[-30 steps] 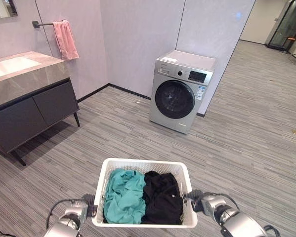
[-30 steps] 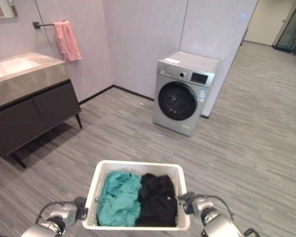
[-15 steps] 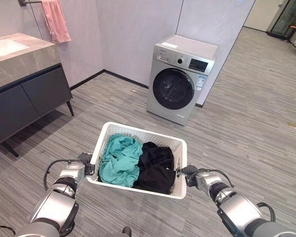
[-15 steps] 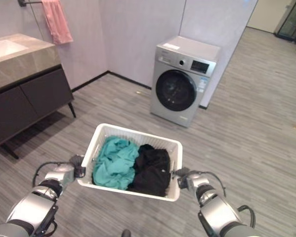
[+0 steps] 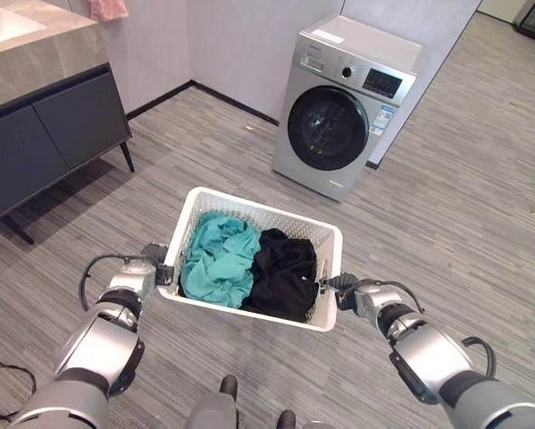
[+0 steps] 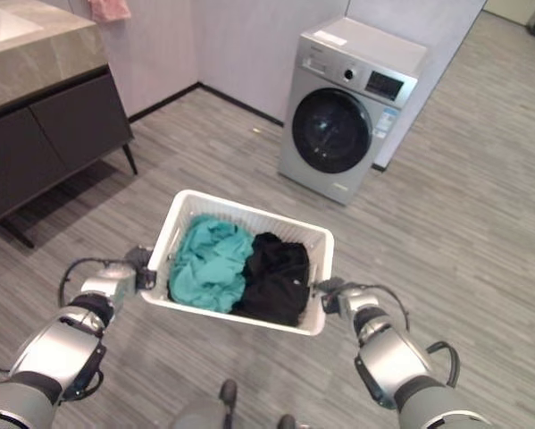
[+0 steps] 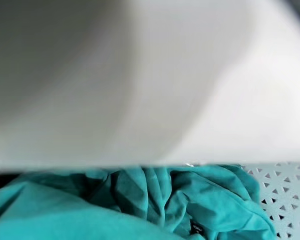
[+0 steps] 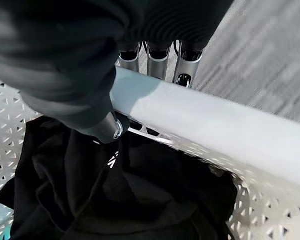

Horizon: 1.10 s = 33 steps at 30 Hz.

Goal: Grab the laundry basket,head to the washer,open it,put in the laundry and shut it.

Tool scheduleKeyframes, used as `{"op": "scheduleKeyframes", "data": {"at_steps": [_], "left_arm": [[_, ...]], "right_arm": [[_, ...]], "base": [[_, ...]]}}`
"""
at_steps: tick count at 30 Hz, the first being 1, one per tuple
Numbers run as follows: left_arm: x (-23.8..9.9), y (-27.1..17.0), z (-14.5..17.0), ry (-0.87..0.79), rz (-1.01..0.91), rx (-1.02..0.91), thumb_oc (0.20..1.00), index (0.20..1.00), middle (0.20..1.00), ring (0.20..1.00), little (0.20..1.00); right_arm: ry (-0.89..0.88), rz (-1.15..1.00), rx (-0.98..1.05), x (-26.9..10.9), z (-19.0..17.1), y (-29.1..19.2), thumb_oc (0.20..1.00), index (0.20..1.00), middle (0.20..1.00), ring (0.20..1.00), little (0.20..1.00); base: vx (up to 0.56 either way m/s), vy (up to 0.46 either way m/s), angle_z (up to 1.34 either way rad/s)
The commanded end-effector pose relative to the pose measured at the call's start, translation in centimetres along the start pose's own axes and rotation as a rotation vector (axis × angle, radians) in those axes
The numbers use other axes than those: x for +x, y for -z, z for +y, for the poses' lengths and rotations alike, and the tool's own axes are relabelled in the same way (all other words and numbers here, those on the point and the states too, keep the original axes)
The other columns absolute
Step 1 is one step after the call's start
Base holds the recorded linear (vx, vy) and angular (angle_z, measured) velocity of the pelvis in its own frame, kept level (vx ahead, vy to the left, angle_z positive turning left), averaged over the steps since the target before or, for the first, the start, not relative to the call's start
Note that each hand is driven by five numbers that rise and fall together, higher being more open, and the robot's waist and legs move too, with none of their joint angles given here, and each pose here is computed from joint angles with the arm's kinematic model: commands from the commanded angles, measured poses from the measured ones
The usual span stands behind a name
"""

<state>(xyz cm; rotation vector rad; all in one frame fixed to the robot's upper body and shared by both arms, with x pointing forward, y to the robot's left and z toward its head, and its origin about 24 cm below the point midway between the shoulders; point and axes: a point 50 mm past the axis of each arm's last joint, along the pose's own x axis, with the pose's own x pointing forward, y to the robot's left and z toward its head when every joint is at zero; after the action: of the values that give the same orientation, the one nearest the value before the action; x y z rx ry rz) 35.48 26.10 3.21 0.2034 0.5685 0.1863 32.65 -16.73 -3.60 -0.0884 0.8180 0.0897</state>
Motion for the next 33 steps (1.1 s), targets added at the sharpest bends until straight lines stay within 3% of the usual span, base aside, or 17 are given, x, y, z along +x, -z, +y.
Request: {"op": "scheduleKeyframes", "data": {"at_steps": [1,12,14,27,33], "left_arm": [[-0.2,-4.9,-2.7,0.065,-0.157,0.08,0.2,0.2,0.2,0.2,0.2],[-0.1,-3.5,-4.0,0.113,-0.116,0.144,0.2,0.2,0.2,0.2,0.2],[0.0,-0.8,-4.8,0.155,-0.046,0.156,0.2,0.2,0.2,0.2,0.2],[-0.2,3.1,-5.1,0.191,0.031,0.167,0.2,0.2,0.2,0.2,0.2],[-0.1,2.0,-4.9,0.175,0.018,0.126,0.2,0.2,0.2,0.2,0.2]], "right_arm": [[-0.122,-0.223,0.082,-0.9,1.8,-6.4,0.2,0.2,0.2,0.2,0.2],[-0.109,-0.178,0.079,-0.6,0.9,-4.3,0.2,0.2,0.2,0.2,0.2],[-0.111,-0.148,0.046,-0.4,0.9,-3.1,0.2,0.2,0.2,0.2,0.2],[-0.103,-0.136,0.047,-0.2,0.6,-0.7,0.2,0.2,0.2,0.2,0.2],[-0.077,-0.207,0.054,-0.6,0.5,-2.8,0.2,0.2,0.2,0.2,0.2]], "base": [[0.03,0.156,0.02],[0.07,0.133,0.2],[0.65,-0.04,0.11],[0.47,-0.198,0.33],[0.31,-0.252,-0.01]]}}
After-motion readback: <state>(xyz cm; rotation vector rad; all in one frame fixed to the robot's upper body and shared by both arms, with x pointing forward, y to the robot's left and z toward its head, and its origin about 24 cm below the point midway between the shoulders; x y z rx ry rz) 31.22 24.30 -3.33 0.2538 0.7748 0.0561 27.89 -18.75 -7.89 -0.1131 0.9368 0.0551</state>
